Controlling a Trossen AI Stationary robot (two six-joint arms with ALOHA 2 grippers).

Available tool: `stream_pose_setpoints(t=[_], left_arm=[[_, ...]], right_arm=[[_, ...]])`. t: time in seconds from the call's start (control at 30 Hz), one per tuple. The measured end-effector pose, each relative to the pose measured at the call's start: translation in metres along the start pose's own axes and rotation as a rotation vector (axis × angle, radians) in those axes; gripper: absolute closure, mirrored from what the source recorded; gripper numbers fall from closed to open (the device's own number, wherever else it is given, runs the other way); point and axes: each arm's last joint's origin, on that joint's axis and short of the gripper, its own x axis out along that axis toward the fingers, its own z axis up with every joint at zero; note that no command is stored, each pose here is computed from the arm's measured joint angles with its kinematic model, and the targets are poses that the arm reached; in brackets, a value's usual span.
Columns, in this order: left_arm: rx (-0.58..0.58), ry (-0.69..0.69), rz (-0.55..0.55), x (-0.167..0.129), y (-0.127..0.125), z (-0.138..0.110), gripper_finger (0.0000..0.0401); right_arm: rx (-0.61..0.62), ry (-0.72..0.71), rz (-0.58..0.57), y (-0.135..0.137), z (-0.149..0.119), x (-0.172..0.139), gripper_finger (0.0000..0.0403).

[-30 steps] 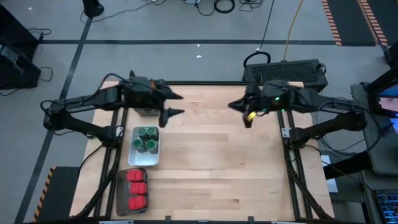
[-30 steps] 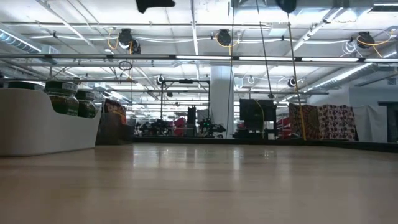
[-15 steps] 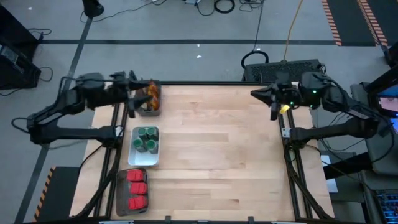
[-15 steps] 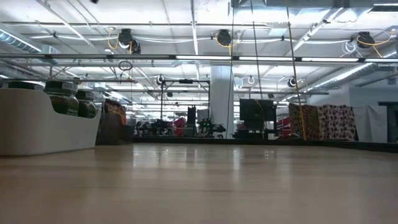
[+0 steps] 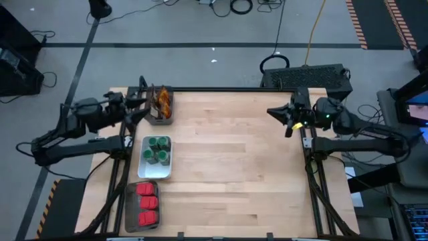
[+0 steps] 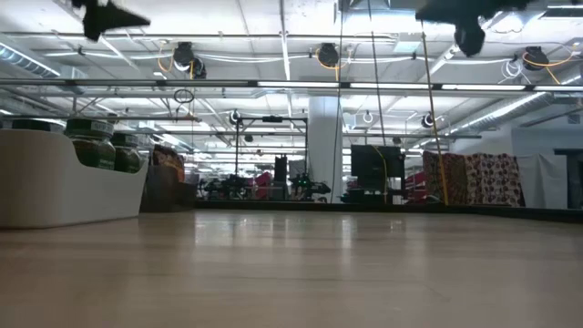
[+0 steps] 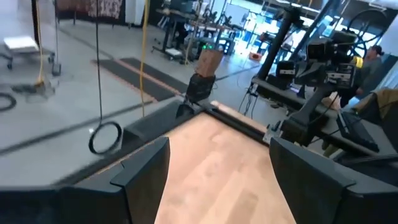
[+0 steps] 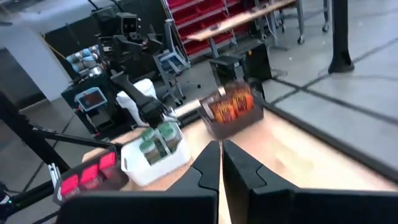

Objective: Sort spices by type
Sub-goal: Return to Home Position

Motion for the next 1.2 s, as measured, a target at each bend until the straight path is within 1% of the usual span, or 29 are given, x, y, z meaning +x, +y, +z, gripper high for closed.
stream_pose_setpoints(t=[0.17, 0.27, 0.4, 0.53, 0.7, 0.8, 0.9, 1.2], left_arm=[[-0.074, 0.04, 0.015, 0.002, 0.01, -0.033, 0.0122], [-0.11, 0.06, 0.023, 0.004, 0.016, -0.052, 0.0122], [-0.152, 0.034, 0.013, 0.006, 0.021, -0.069, 0.0122], [-0.182, 0.014, 0.004, 0.009, 0.025, -0.084, 0.0122], [-0.231, 0.037, 0.011, 0.014, 0.032, -0.107, 0.0122], [-0.258, 0.046, -0.01, 0.018, 0.033, -0.116, 0.0122], [-0.261, 0.043, -0.023, 0.019, 0.034, -0.121, 0.0122], [-0.263, 0.028, -0.03, 0.017, 0.035, -0.121, 0.0122]], right_arm=[[0.062, 0.031, -0.02, -0.013, -0.03, -0.002, 0.0403], [0.087, 0.018, -0.004, -0.019, -0.044, -0.004, 0.0403], [0.109, -0.015, 0.025, -0.024, -0.059, -0.007, 0.0403], [0.113, -0.019, 0.027, -0.03, -0.072, -0.009, 0.0403], [0.148, -0.027, 0.032, -0.038, -0.091, -0.008, 0.0403], [0.162, -0.038, 0.044, -0.042, -0.102, -0.007, 0.0403], [0.166, -0.035, 0.059, -0.045, -0.112, -0.007, 0.0403], [0.235, -0.022, 0.06, -0.057, -0.141, -0.01, 0.0403]])
